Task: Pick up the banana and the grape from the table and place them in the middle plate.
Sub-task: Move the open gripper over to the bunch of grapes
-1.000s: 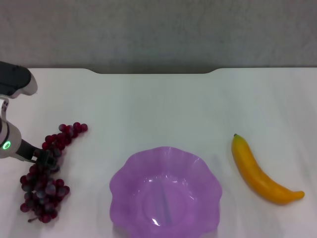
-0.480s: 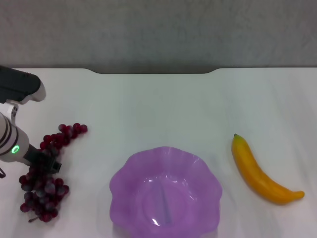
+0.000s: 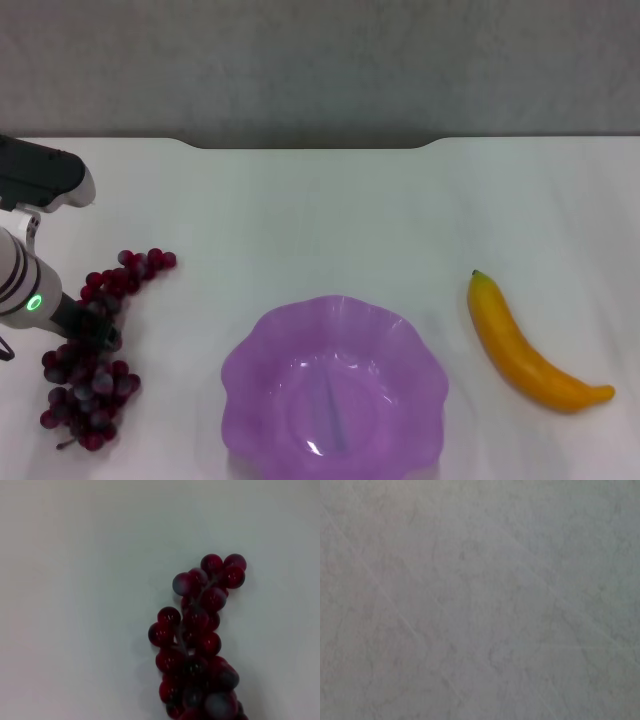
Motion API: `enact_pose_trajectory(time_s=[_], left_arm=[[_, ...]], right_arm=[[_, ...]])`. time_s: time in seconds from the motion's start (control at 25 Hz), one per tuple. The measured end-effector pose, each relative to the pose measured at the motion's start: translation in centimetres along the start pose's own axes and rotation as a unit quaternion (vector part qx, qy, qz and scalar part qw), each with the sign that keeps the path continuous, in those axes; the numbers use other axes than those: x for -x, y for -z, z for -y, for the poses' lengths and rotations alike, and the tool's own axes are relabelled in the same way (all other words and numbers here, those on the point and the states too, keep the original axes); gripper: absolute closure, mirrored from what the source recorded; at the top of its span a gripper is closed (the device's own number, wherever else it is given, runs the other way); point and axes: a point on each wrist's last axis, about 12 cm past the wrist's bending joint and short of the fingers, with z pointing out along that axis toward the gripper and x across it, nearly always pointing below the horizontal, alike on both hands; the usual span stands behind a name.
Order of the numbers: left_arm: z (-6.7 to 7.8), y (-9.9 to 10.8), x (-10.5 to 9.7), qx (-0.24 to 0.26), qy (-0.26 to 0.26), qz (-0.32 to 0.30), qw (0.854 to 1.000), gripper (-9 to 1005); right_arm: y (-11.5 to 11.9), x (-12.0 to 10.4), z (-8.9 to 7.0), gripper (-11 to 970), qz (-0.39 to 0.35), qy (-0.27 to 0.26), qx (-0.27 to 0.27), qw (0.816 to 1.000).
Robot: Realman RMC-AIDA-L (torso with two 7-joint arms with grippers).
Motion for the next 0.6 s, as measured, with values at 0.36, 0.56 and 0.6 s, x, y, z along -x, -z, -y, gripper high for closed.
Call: enact_pose_trajectory(time_s=[0.36, 0.56, 0.6], left_arm=[[-0.01, -0.02, 0.03, 0.000, -0.002, 0.002, 1.000, 591], [-0.17, -0.16, -0.01, 0.002, -0.005, 0.011, 1.000, 623], [-0.22, -0.19, 0.00, 0.003, -0.007, 0.014, 1.000, 627]], right_arm=[[0.00, 0.01, 0.00, 293, 0.000, 0.000, 0.000, 1.000], [0.01, -0.01, 0.00, 293, 0.000, 0.000, 0.000, 1.000], [0.01, -0.01, 0.00, 293, 0.000, 0.000, 0.000, 1.000]])
